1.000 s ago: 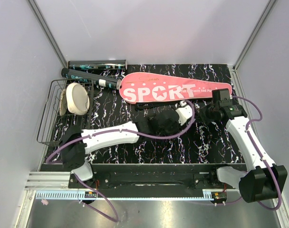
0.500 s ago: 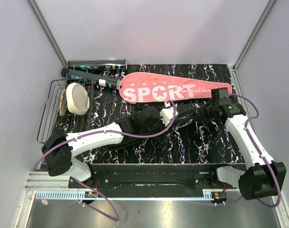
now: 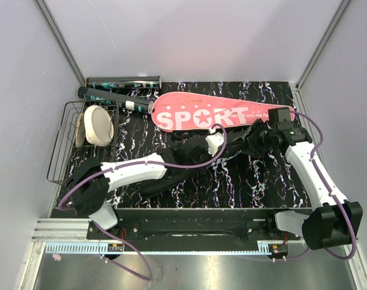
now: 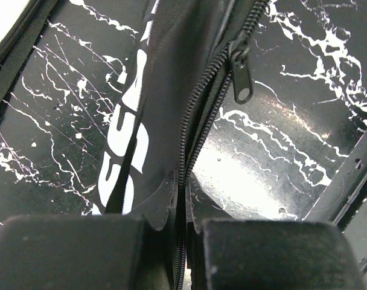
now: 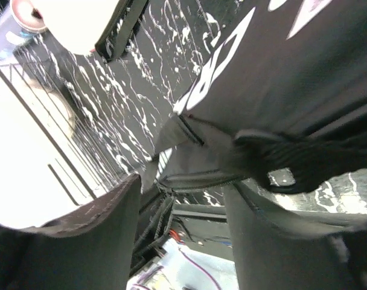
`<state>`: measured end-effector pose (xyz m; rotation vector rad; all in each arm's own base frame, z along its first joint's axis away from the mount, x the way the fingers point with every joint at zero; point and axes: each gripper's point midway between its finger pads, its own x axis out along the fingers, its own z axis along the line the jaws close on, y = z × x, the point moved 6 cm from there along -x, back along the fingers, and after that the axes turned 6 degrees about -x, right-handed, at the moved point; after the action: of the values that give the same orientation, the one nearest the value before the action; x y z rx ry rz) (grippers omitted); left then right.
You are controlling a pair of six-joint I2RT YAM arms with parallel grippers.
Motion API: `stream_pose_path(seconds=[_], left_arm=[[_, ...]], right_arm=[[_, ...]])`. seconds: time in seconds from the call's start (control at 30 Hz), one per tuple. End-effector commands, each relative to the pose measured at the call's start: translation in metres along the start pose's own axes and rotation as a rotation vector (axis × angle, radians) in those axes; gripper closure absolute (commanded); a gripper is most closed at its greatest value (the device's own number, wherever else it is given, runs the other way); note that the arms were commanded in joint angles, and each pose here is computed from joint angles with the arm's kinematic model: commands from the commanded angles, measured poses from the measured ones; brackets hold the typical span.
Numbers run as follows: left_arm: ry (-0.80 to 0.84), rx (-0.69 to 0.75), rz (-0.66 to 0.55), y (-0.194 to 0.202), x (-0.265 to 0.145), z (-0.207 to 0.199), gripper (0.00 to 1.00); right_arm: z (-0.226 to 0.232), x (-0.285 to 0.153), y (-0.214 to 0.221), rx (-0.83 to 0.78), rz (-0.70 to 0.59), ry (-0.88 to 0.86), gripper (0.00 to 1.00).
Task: Pack up the badminton gear
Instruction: Zip the racket bag at the center of the board.
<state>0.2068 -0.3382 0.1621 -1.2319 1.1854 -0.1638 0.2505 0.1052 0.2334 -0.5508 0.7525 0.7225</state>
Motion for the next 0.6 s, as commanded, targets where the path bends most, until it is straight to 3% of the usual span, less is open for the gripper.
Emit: stream_pose_path(seconds=[0.0,0.17,0.27,0.33,0.57], left_arm=[[0.019,-0.128,-0.137,-0.029,-0.007,-0.006,1.0],[0.054,-0.187,-0.135,-0.029,-0.01,-0.012,1.0],[0.094,-0.206,-0.14,-0.034,-0.012,-0.018,1.0],[0.104,-0.216,-0.125,-0.033,-0.012,-0.02,1.0],[0.109,-0.185,-0.106,-0.03,-0.014,-0.018,1.0]], right_arm=[[0.008,-0.017,0.012,-0.122,0.026,-0.121,0.32],[0.013,-0.024,0.036,-0.186,0.014,-0.167,0.31],[0.018,-0.018,0.051,-0.311,-0.003,-0.153,0.39],[0.017,-0.012,0.057,-0.389,-0.005,-0.132,0.54],[0.003,0.001,0.061,-0.544,-0.032,-0.03,0.61]])
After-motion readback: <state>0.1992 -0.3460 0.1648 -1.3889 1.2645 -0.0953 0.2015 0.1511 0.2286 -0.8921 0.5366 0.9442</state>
